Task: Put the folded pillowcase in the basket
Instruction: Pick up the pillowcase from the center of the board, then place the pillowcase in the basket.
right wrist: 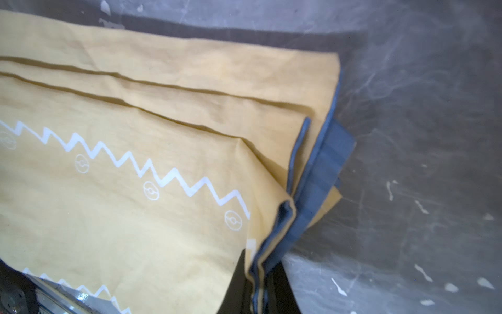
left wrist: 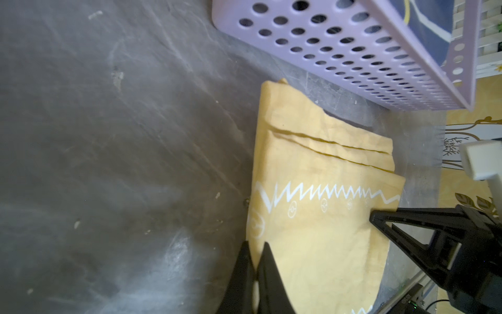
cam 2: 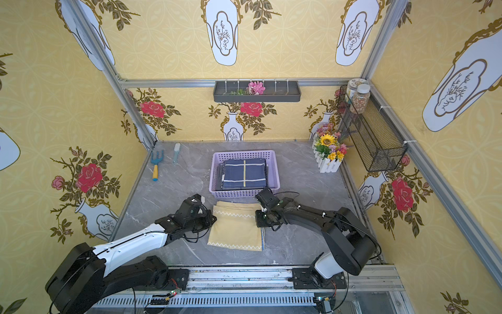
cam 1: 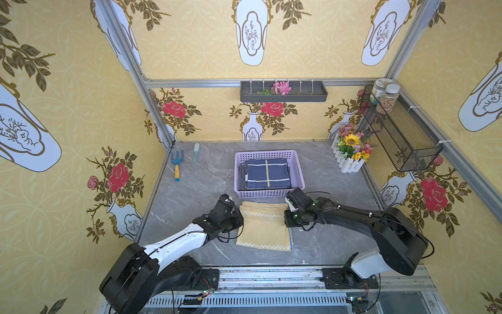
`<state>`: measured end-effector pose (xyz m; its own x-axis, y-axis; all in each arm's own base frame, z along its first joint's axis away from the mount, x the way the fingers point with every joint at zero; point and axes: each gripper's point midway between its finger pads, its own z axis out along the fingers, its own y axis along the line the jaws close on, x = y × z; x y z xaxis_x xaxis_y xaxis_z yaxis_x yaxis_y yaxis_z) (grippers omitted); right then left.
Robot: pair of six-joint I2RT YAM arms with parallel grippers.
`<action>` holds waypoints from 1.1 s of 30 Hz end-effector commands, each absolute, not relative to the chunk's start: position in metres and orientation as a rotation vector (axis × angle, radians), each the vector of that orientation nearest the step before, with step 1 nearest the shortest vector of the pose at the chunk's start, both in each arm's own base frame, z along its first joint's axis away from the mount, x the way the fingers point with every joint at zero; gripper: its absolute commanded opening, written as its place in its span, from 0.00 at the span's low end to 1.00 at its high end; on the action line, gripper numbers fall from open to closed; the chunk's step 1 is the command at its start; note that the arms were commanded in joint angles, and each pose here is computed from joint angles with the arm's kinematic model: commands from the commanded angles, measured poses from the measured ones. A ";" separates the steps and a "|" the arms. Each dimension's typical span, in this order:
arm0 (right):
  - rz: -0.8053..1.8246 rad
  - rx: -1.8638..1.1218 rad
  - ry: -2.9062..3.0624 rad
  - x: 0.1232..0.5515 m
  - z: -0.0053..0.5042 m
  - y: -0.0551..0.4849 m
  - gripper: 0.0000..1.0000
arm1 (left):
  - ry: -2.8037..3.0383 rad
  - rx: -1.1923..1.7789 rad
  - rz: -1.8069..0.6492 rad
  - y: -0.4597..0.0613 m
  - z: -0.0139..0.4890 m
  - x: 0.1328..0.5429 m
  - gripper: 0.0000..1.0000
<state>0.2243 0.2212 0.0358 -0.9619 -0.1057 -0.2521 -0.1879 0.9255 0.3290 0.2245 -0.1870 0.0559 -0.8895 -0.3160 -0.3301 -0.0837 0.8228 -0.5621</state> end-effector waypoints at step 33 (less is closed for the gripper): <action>0.535 -0.129 2.433 0.299 0.181 0.192 0.07 | 2.201 -0.148 -0.757 -0.200 0.202 0.289 0.00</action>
